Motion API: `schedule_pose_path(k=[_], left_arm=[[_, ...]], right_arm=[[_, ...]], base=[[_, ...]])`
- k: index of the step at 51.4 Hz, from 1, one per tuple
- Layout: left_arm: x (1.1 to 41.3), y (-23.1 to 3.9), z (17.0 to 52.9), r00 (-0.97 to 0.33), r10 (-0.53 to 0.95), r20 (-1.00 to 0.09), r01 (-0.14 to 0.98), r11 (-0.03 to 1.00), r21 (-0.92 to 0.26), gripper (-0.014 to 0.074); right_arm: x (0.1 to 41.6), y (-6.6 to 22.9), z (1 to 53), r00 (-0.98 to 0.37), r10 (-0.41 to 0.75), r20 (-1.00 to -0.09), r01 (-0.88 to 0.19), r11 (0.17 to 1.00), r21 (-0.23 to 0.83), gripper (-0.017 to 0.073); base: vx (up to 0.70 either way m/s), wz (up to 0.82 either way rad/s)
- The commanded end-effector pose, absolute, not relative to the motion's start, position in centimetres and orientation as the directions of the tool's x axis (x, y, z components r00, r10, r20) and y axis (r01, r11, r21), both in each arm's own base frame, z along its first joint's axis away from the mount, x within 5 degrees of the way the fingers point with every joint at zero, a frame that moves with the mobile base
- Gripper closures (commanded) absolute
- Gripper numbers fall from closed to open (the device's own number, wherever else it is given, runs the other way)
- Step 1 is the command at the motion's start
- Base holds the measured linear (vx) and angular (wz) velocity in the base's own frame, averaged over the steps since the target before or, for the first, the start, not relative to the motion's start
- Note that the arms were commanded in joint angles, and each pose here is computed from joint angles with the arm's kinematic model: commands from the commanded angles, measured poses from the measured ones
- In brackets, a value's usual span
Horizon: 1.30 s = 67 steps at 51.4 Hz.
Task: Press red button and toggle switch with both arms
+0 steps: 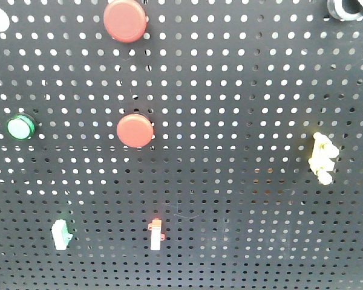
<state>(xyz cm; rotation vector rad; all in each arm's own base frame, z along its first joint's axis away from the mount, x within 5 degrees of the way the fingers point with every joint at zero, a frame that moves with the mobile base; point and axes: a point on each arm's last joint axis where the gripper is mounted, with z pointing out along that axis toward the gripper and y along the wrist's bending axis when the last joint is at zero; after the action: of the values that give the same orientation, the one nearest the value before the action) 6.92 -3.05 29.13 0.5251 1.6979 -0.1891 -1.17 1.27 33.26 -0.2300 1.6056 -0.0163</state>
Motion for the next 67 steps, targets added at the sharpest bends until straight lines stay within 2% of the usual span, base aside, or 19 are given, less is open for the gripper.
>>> schedule_pose_path(k=[1, 27, 33, 42, 49, 52, 67], left_arm=[[6.8, -3.2, 29.8, -0.035, 0.192, -0.981, 0.446, 0.881, 0.157, 0.0592], [7.0, -3.2, 28.3, -0.086, 0.221, -0.972, 0.449, 0.879, 0.160, 0.0592], [7.0, -2.9, 26.9, -0.002, 0.275, -0.962, 0.406, 0.879, 0.250, 0.0592], [6.3, -1.8, 23.0, 0.117, 0.117, -0.986, 0.261, 0.954, 0.144, 0.0592], [5.8, -1.2, 19.4, 0.068, 0.022, -0.997, 0.191, 0.981, 0.035, 0.0592], [5.6, -1.0, 19.1, 0.026, 0.022, -0.999, 0.173, 0.985, 0.027, 0.0592], [5.6, -0.9, 19.0, 0.024, 0.030, -0.999, 0.162, 0.986, 0.033, 0.0592]], right_arm=[[-0.9, 1.4, 34.4, 0.007, -0.125, -0.992, -0.137, 0.983, -0.125, 0.0562], [-0.9, 1.4, 34.4, 0.005, -0.122, -0.992, -0.141, 0.982, -0.122, 0.0562], [-0.9, 1.4, 34.4, 0.005, -0.123, -0.992, -0.140, 0.983, -0.122, 0.0562], [-0.9, 1.4, 34.4, 0.005, -0.123, -0.992, -0.140, 0.983, -0.123, 0.0562], [-0.9, 1.4, 34.4, 0.005, -0.123, -0.992, -0.140, 0.983, -0.123, 0.0562], [-0.9, 1.4, 34.4, 0.005, -0.122, -0.992, -0.141, 0.983, -0.122, 0.0562], [-0.9, 1.4, 34.4, 0.006, -0.123, -0.992, -0.140, 0.983, -0.123, 0.0562]], base=[[0.00, 0.00], [0.00, 0.00], [0.00, 0.00], [0.00, 0.00], [0.00, 0.00], [0.00, 0.00], [0.00, 0.00]])
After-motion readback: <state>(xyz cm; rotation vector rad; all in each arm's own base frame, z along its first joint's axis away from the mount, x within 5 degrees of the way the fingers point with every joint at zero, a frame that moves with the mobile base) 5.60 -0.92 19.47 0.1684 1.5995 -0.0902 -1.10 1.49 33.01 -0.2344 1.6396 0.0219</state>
